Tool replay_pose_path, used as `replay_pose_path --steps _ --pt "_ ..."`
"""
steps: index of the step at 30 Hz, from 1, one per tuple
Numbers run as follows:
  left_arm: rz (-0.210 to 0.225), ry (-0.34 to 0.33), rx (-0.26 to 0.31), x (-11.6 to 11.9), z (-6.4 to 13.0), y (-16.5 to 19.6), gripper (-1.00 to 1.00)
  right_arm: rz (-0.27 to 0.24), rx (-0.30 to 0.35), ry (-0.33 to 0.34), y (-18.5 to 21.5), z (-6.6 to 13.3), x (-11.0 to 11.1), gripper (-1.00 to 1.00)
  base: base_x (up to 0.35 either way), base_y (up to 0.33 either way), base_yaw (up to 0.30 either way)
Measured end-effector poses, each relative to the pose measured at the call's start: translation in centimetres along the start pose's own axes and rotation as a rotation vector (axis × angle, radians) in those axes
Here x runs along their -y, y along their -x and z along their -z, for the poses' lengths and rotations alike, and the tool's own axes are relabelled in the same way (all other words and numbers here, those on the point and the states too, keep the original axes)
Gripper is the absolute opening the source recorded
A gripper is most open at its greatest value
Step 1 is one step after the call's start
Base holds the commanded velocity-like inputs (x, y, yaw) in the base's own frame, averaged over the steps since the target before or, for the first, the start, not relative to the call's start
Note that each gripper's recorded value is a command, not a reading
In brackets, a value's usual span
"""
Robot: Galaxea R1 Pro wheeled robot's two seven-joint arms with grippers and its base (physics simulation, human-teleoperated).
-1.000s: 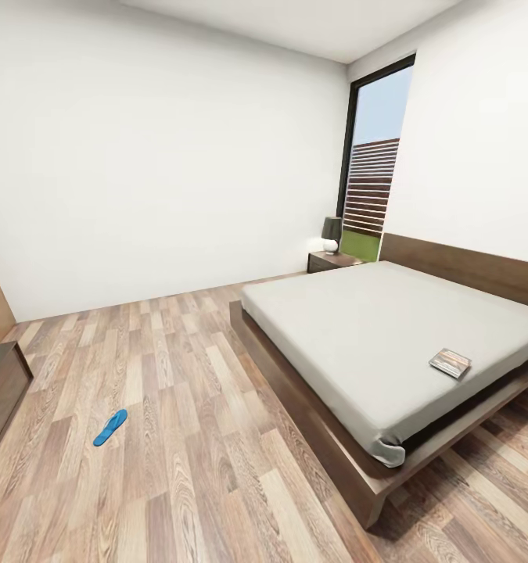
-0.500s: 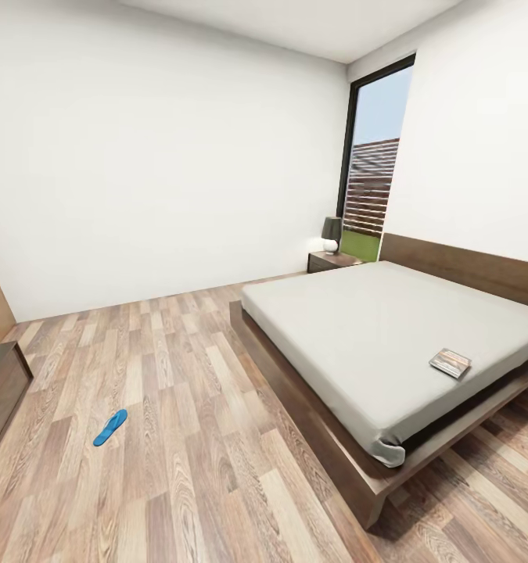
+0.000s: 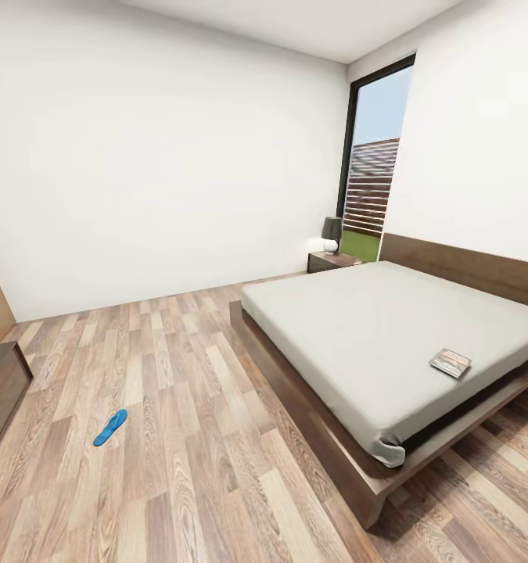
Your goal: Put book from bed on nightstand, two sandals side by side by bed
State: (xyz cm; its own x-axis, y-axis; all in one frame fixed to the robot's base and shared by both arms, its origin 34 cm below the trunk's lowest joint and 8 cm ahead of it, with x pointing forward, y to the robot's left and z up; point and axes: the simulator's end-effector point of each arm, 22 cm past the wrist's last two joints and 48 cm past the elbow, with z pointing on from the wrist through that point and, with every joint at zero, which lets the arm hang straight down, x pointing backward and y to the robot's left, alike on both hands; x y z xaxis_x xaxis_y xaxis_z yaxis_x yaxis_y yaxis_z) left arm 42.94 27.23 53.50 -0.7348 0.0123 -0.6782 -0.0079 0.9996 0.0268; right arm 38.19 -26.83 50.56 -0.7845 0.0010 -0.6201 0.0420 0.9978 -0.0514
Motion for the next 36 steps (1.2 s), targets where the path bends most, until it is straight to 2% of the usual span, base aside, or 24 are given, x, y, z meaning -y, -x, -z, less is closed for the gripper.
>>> replay_pose_path --steps 18,32,36 --pt "-0.001 -0.001 -0.001 0.06 0.01 -0.04 1.00 0.001 -0.002 0.001 -0.12 0.02 -0.06 1.00 0.000 0.000 0.008" --pt "-0.001 -0.003 -0.003 0.17 0.02 -0.15 1.00 0.003 -0.002 0.001 -0.15 0.03 -0.02 1.00 0.000 0.000 0.211" --pt "-0.002 -0.003 -0.018 0.16 0.11 -0.94 1.00 0.002 -0.003 0.002 -0.17 0.03 -0.08 1.00 0.000 0.000 0.232"
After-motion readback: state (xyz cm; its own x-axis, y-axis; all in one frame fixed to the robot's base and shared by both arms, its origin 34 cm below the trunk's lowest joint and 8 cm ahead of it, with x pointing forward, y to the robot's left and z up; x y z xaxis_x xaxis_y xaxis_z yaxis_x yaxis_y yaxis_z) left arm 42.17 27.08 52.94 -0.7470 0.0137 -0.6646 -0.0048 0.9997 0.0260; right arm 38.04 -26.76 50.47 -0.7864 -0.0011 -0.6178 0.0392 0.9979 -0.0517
